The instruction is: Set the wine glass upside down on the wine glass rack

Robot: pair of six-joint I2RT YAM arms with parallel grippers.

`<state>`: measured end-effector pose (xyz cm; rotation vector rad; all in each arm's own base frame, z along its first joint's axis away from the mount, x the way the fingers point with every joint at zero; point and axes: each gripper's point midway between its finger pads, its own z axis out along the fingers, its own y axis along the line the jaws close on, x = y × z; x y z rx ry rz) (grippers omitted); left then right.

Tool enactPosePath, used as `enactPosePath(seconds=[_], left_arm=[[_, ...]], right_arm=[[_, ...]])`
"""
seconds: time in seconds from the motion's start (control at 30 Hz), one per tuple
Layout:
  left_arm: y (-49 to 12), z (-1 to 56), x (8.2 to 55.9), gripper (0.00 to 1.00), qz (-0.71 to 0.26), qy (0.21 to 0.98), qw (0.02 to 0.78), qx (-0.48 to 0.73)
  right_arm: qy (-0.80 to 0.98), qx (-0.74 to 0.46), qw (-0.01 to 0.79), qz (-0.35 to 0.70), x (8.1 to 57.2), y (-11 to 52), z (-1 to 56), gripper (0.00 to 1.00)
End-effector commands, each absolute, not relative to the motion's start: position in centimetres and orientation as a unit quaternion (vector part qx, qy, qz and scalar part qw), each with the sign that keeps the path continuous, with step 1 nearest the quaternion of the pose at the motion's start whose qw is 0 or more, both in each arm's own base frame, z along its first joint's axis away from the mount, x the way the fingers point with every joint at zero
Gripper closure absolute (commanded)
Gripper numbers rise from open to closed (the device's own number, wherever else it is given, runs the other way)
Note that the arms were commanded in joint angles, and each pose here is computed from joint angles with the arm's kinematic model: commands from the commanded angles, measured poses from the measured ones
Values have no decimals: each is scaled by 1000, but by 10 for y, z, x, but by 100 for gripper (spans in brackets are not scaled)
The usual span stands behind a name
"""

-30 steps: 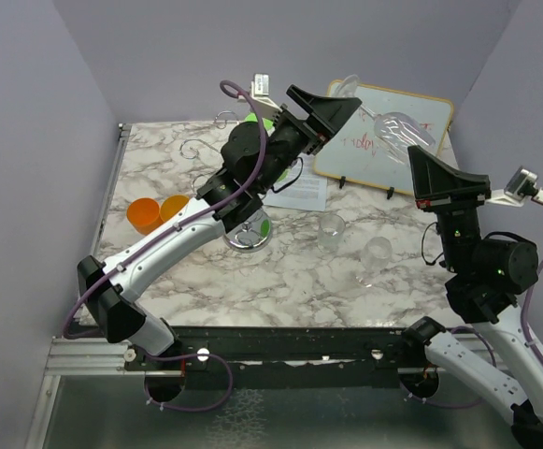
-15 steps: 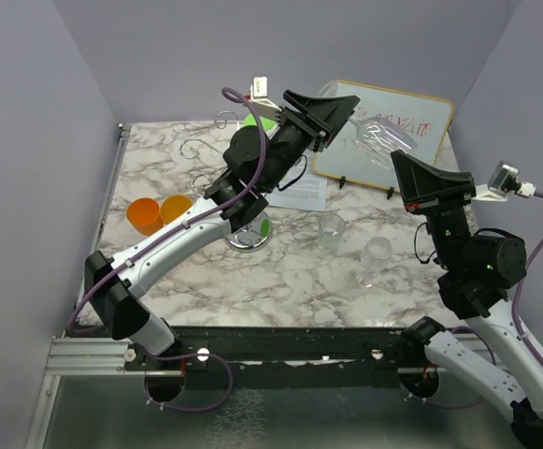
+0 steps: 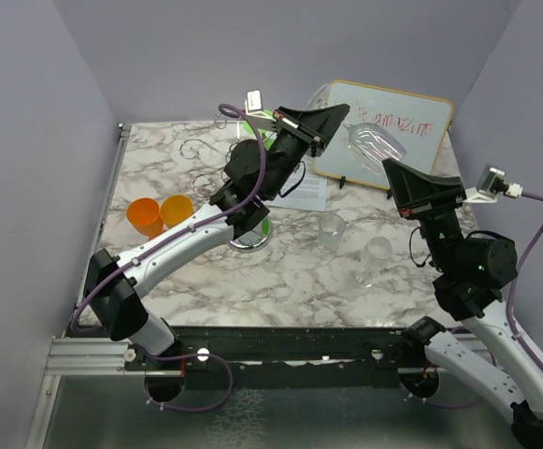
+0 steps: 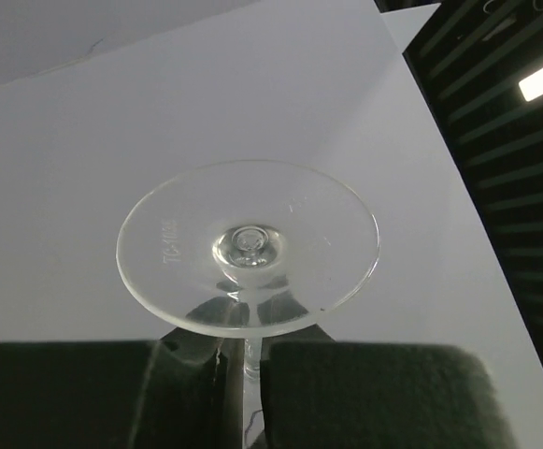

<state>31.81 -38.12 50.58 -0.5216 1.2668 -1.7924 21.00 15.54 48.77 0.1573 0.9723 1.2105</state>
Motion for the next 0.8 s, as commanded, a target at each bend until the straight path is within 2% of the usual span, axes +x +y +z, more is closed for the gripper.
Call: enactPosePath(seconds=[0.0,0.07,0.17,0.23,0.33,0.43,0.77], left_arm=[[-351,550,308,100,-743,445,458,-202],[-345,554,308,100,-738,442,473,-190],[-336,563,302,100,-723,439,509,-159],[-332,567,297,100,-711,439,532,-135],[-331,573,288,100,-694,439,563,-92],[-331,578,278,100,-674,436,595,-40],[-320,563,241,100,-577,425,686,126]], right_arm=[[444,41,693,566,197,164,489,92],[465,36,686,558,200,168,483,79],[485,39,673,557,201,171,475,53],[496,38,668,553,199,170,471,39],[512,32,664,544,194,169,466,27],[524,14,667,529,190,168,462,22],[580,-64,698,416,192,159,450,24]])
